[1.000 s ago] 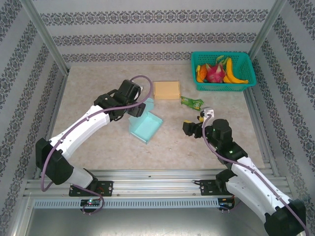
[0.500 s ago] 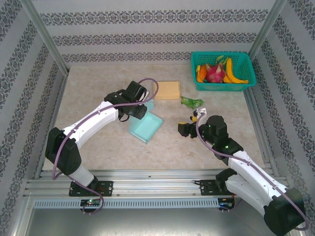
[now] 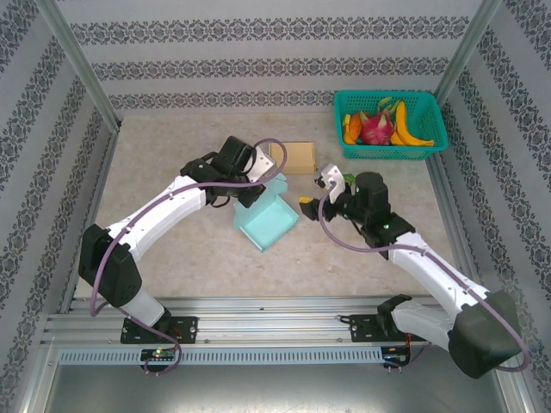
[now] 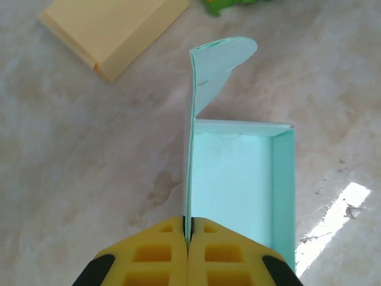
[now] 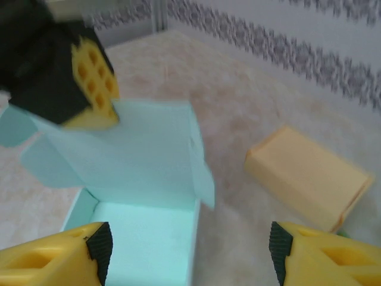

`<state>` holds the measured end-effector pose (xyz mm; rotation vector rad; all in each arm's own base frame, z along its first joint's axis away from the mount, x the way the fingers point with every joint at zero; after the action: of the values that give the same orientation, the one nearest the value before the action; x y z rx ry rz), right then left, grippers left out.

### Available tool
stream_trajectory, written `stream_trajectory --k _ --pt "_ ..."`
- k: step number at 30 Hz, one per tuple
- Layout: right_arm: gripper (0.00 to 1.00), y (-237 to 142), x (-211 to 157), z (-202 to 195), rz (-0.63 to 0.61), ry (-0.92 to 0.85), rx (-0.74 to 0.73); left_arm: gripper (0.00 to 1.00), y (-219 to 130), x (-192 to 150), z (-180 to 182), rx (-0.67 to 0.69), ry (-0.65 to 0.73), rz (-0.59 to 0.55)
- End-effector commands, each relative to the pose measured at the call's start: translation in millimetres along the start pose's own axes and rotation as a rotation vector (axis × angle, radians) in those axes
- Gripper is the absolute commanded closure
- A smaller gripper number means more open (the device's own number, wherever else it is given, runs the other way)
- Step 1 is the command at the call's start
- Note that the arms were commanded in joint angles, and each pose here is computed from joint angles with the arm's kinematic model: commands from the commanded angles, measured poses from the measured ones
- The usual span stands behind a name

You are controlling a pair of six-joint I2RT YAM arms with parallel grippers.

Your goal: Fold the paper box

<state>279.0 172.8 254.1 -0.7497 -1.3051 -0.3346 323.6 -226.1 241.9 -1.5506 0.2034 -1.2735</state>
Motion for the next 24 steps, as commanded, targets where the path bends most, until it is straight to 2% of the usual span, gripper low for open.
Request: stream_trajectory --k 1,4,6,9,14,20,24 --pt "0.32 -8.7 35.9 2.2 -0.104 -0.314 0.158 1.0 -33.6 33.0 -16.9 -0.046 0.294 -0.238" --pt "0.37 -17.5 44.5 -16.3 -0.156 -0.408 0.194 1.0 -45.2 37.0 -27.5 -0.059 0.45 -0.364" --pt "0.38 -17.4 42.0 -28.9 -0.12 -0.445 0.189 1.0 -50.7 35.3 -34.1 -0.053 0.567 -0.432" --pt "0.41 -15.4 35.3 -45.4 -0.056 -0.462 0.177 1.0 -53.6 33.2 -36.0 -0.007 0.671 -0.482" --pt "0.56 -5.7 19.3 -48.4 -0.019 -0.515 0.251 1.0 -56.5 36.4 -37.0 -0.005 0.696 -0.505" --pt "0.59 1.4 15.2 -36.3 -0.047 -0.506 0.385 1.0 -47.5 37.3 -35.5 -0.011 0.692 -0.494" --pt "0.59 5.1 7.7 -28.3 0.002 -0.511 0.445 1.0 -44.3 37.6 -34.6 -0.009 0.69 -0.489"
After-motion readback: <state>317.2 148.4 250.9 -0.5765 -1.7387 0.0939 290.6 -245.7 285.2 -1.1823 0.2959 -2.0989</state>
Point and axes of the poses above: each hand's point on the last joint's axis, 136 mm out from that joint toward the fingers, its own y axis out along the fingers, its own z axis along the line the jaws close on, x = y × z, the point moved 5 cm from there along -y, back along the fingers, and after that the axes turned 8 degrees about y, right-handed, at the moved point
